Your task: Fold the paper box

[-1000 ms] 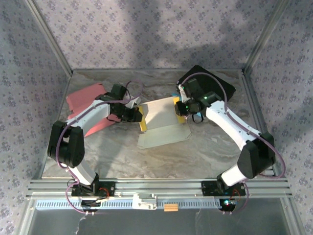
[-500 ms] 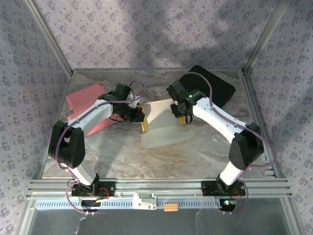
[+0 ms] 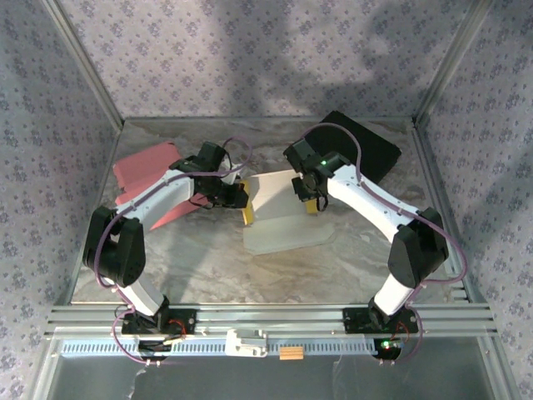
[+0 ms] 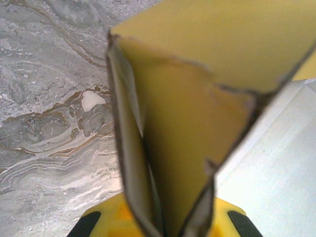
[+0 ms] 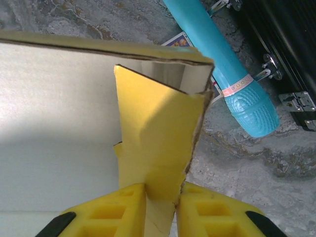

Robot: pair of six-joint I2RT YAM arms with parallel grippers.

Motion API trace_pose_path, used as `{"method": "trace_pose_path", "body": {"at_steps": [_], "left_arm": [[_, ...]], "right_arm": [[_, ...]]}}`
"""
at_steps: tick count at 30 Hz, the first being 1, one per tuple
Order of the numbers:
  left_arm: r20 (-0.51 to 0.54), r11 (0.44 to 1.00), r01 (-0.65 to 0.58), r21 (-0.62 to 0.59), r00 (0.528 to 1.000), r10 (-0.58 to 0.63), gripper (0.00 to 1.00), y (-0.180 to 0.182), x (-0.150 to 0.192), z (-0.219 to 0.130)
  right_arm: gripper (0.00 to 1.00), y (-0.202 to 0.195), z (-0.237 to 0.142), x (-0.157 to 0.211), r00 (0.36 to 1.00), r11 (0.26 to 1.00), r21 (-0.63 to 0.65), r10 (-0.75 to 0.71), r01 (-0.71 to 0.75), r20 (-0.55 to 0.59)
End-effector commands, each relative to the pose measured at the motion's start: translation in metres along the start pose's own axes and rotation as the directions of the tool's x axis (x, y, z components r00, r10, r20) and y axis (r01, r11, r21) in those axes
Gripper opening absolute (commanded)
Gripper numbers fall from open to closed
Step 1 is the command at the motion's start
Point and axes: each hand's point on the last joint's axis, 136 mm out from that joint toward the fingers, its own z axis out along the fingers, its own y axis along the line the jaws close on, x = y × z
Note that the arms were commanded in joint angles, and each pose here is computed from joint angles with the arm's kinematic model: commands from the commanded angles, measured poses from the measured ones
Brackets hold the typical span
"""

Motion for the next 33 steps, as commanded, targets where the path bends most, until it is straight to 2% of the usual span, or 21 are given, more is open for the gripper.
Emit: {"method": "trace_pose_path", "body": {"at_steps": [1, 4, 12, 20, 33], "left_arm": [[0.023, 0.999, -0.026, 0.038, 0.999, 0.026, 0.00, -0.017, -0.006, -0.010], [0.026, 0.999, -0.026, 0.038, 0.999, 0.025, 0.00, -0.018, -0.006, -0.011], [0.026, 0.999, -0.028, 0.047, 0.999, 0.027, 0.00, -0.021, -0.007, -0.012], [0.024, 0.998, -0.035, 0.045, 0.999, 0.033, 0.00, -0.024, -0.006, -0.011], [0.020, 0.998, -0.037, 0.045, 0.999, 0.037, 0.00, -0.024, -0.002, -0.011]], "right_arm": [[0.22, 0.001, -0.003, -0.004, 1.000, 0.999, -0.024, 0.027, -0.026, 0.014], [0.14, -0.004, -0.002, -0.001, 1.000, 1.000, -0.001, 0.025, -0.025, 0.008], [0.07, -0.009, -0.003, -0.004, 0.999, 0.999, 0.031, 0.027, -0.028, 0.032], [0.26, -0.002, 0.004, -0.006, 0.999, 1.000, 0.003, 0.028, -0.028, 0.027], [0.32, -0.002, 0.018, -0.004, 0.995, 0.988, -0.124, 0.095, -0.093, 0.007]]}}
